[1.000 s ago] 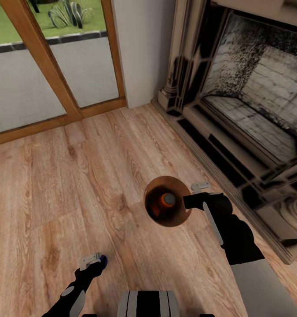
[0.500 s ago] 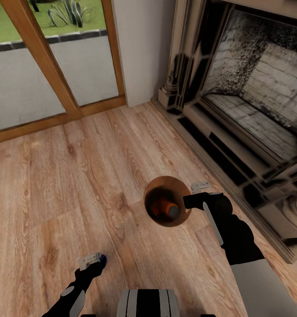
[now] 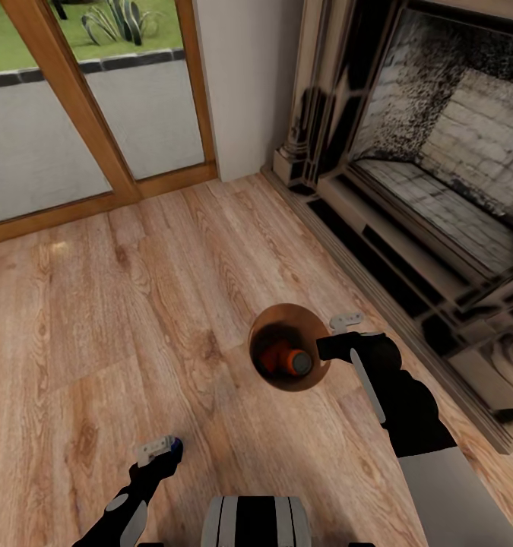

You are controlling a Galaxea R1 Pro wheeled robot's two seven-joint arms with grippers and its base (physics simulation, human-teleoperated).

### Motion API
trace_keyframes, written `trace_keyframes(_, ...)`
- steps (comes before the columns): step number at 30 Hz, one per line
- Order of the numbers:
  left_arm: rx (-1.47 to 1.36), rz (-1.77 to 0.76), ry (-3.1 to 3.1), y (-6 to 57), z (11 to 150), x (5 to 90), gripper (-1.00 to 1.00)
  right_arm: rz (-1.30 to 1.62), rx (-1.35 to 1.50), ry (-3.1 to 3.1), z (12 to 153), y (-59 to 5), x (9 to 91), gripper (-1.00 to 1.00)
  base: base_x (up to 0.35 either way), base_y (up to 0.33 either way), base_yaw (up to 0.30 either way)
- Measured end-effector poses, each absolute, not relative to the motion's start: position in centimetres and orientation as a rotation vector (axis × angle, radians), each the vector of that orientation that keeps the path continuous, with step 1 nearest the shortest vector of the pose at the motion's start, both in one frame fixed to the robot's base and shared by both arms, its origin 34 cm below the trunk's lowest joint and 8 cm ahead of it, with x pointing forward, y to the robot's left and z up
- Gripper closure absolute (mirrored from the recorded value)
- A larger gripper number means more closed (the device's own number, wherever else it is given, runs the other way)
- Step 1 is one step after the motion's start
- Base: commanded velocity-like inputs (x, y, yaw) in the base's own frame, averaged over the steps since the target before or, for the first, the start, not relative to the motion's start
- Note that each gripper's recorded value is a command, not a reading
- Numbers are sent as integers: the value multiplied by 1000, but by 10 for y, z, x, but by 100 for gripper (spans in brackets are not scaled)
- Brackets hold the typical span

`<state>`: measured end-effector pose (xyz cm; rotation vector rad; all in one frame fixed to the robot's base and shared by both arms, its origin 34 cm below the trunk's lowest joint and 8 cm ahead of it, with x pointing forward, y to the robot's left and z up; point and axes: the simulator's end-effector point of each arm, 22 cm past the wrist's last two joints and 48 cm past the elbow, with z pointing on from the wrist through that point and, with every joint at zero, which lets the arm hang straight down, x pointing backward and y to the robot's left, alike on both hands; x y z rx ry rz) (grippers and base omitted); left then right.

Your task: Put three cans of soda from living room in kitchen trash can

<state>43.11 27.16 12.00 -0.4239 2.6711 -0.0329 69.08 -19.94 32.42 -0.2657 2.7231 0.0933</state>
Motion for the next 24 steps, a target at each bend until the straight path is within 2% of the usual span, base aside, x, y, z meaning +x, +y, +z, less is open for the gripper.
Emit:
trace_keyframes(13,-424,-34,2671,271,116,430,-100,96,-264,2724,320,-199,690,100,0,0,0)
trace_keyframes(14,-424,-33,2671,271,116,430,100,94,-265,2723,320,-200,690,100,0,0,0)
trace_keyframes(24,-425,-35,2670,271,116,430,100,92,-265,2723,320,-200,690,100,0,0,0)
